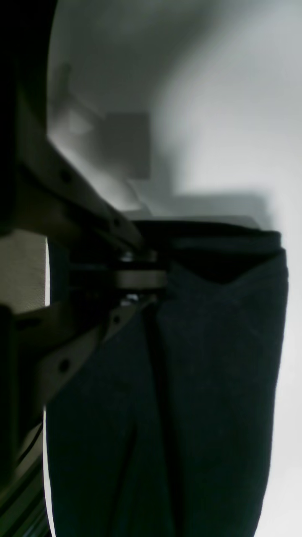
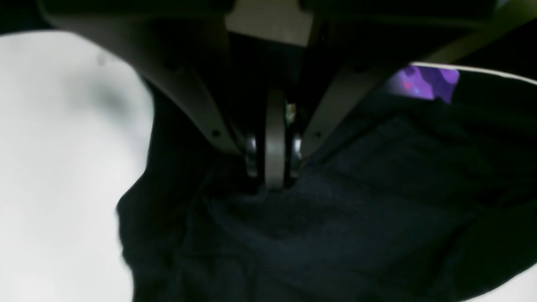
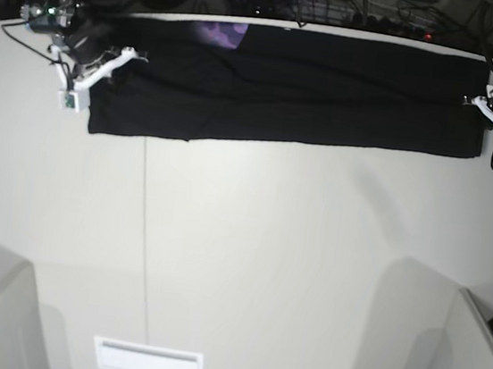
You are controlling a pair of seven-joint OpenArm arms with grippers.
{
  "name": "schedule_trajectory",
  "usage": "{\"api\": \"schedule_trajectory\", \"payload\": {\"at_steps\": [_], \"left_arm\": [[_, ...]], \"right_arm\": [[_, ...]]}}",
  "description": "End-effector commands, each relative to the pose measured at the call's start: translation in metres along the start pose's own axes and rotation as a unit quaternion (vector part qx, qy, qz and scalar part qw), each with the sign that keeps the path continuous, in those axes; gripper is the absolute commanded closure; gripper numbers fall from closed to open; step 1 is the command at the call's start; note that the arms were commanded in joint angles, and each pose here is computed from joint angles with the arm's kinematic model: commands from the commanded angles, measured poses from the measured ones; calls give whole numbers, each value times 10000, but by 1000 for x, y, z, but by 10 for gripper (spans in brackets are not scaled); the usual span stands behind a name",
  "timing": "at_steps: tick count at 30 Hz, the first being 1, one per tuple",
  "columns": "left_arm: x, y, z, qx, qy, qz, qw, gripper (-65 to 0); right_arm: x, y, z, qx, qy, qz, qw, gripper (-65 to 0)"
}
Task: Fold the T-shirt properly
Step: 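Release the hem and lift both grippers off the folded shirt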
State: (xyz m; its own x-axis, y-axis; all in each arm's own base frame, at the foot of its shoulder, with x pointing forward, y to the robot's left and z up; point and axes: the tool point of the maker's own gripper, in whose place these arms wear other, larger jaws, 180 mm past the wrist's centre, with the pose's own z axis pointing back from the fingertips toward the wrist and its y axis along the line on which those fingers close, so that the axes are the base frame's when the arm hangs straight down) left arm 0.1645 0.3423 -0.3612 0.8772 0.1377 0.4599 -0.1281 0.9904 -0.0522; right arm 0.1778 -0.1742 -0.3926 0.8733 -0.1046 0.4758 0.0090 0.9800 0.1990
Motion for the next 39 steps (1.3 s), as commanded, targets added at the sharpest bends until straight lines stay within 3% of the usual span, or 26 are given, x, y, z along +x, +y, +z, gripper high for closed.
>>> {"api": "schedule_trajectory", "payload": {"at_steps": [1, 8, 17, 21, 28, 39], "left_arm": [[8, 2, 5, 32, -107, -137, 9998, 0], [-4, 6, 6, 94, 58, -160, 9998, 0], [-5, 10, 9, 142, 75, -181, 9997, 0], [-5, 10, 9, 142, 75, -181, 9997, 0], [-9, 8, 8, 127, 138, -202, 9996, 0], [-8, 11, 9, 161, 122, -183, 9996, 0]], "right_arm": [[5, 0, 5, 3, -109, 59, 9999, 0], [-5, -3, 5, -39, 17, 63, 10000, 0], [20, -28, 13, -341, -269, 79, 9990, 0], [16, -37, 18, -454, -39, 8, 9990, 0], [-4, -15, 10, -173, 256, 114, 9995, 0], [-12, -15, 9, -184, 358, 7, 9992, 0]]}}
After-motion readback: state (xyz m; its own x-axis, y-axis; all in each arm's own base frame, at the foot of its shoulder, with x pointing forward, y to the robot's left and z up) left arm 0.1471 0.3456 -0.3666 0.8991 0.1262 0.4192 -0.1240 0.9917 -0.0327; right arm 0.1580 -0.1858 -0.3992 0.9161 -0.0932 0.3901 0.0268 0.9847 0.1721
